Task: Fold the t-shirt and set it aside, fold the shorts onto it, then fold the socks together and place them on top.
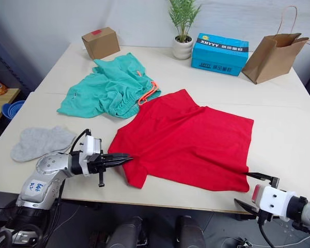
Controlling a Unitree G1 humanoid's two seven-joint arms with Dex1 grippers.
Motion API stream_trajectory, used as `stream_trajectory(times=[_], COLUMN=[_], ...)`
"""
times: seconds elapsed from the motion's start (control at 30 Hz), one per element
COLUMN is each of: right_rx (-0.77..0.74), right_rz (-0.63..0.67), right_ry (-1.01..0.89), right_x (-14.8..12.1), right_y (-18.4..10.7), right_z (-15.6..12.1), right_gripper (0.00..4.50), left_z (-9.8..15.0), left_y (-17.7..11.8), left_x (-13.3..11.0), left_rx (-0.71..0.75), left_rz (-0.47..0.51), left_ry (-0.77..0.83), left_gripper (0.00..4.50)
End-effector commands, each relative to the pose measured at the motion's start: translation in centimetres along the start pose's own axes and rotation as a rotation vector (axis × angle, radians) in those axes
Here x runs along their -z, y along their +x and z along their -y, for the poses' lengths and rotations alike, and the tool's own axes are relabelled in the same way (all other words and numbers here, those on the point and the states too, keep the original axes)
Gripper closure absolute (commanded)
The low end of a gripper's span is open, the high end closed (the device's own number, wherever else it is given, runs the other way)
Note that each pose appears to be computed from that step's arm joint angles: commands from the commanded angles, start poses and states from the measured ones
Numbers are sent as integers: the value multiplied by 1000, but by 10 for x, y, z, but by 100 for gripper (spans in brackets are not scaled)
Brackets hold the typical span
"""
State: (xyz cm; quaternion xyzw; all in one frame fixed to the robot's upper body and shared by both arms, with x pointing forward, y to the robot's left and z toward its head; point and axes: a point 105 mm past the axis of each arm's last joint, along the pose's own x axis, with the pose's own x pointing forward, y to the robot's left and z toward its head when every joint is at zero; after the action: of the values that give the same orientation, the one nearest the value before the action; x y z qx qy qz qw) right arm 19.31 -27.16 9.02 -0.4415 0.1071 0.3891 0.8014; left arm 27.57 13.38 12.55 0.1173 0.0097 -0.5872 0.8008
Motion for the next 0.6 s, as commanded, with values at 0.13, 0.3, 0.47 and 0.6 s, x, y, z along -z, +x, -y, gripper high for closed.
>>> stream_trajectory(times=[0.13, 0.3, 0.47, 0.6], right_rx=[6, -9, -15, -34], right_rz=[-12, -22, -31, 51], right_ry=[-32, -18, -12, 75], right_x=[7, 8, 8, -8], right_y=[11, 20, 22, 12], right_z=[-3, 1, 4, 11], right_gripper=[196, 368, 446, 446], left_z=[-3, -5, -6, -8], left_y=[2, 1, -3, -11], left_x=[-7, -7, -3, -6], left_rx=[2, 3, -3, -7], left_rz=[11, 6, -3, 11], left_ry=[35, 40, 37, 19], left_gripper=[450, 450, 450, 450])
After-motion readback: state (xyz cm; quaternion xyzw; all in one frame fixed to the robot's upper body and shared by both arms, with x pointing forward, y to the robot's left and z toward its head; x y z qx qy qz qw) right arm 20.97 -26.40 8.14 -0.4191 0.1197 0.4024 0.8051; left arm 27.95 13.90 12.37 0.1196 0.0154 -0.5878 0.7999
